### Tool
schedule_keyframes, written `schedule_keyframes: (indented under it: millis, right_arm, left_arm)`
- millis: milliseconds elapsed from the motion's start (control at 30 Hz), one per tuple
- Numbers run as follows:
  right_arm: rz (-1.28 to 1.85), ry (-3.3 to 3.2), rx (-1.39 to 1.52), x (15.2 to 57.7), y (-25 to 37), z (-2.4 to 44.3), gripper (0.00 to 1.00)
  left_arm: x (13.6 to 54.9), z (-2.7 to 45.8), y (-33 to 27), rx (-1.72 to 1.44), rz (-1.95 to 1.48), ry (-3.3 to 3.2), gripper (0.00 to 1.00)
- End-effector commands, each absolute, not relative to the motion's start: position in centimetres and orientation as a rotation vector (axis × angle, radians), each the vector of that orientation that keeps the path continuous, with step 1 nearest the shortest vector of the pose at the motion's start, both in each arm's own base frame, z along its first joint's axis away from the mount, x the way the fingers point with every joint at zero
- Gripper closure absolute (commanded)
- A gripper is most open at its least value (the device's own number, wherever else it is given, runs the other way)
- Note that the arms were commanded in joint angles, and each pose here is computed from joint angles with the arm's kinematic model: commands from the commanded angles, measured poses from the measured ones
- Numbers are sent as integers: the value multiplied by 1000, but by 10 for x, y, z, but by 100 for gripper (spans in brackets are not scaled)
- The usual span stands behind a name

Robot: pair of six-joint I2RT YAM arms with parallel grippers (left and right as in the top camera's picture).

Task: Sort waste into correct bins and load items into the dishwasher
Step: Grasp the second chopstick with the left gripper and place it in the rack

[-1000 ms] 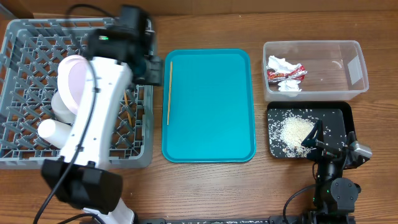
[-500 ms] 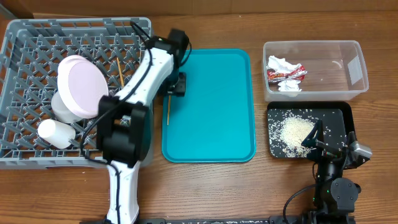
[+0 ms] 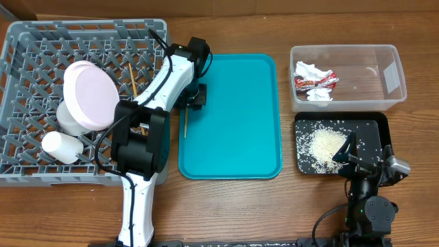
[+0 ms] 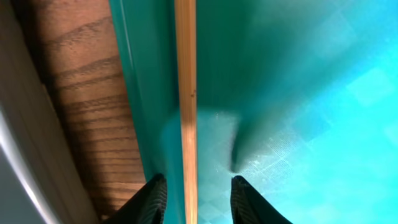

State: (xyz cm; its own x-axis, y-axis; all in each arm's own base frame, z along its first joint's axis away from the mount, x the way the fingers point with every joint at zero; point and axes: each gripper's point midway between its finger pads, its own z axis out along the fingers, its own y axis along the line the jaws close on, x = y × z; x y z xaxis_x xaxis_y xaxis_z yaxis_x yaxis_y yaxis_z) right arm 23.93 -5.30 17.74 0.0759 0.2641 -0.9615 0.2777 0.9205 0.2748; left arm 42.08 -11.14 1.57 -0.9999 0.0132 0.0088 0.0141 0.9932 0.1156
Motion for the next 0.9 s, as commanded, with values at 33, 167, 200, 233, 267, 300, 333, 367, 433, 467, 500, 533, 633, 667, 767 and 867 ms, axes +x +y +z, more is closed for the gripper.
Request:
schedule_keyframes:
  millis: [33,167,200,233,267,300,333,367,433,467,500,533,633,667,767,867]
  right_arm:
    - [-17,1502,449,239,-55,176,0]
    - [-17,1502,449,239,-55,176,0]
    - [-17,1503,449,239,-55,176,0]
    - [-17,1503,449,239,-55,176,0]
    - [-17,1503,449,239,-55,176,0]
    - [-17,1502,449,239,-55,176,0]
    - [-17,1503,449,239,-55,176,0]
    - [-16,1503,449,239,-55,176,0]
    - [-17,1502,449,239,-55,176,0]
    - [-17,1502,449,239,-55,176,0]
    - [-17,1503,449,239,-55,176,0]
    - [-16,1502,449,239,-55,176,0]
    - [-17,1502,449,239,-55,176,0]
    - [-17,1502,449,239,-55,176,0]
    - [-17,1503,449,239,-55,176,0]
    - [-17,1502,449,239,-55,176,0]
  left_arm:
    - [423,11,-117,-27,-188,-3137,57]
    - [427,5,-119,-26,-180,-3145,58]
    - [427,2,-119,-27,-181,-3140,58]
    - [426,2,-119,-27,-182,-3137,58]
    - [425,-1,-119,-30,-185,-3130,58]
    - [424,-2,-119,-30,-180,-3125,58]
    - [422,-6,-120,-41,-171,-3115,58]
    - [421,-8,-122,-47,-152,-3107,58]
    - [417,-12,-128,-83,-94,-3087,59]
    - [415,-16,-131,-89,-68,-3074,59]
    - [413,-17,-134,-90,-39,-3062,63]
    - [411,-18,-136,-88,-19,-3054,70]
    - [410,-15,-138,-74,-4,-3050,85]
    - [411,-13,-138,-67,-3,-3054,90]
    - [413,-1,-135,-24,-22,-3068,96]
    - [417,22,-132,3,-43,-3102,96]
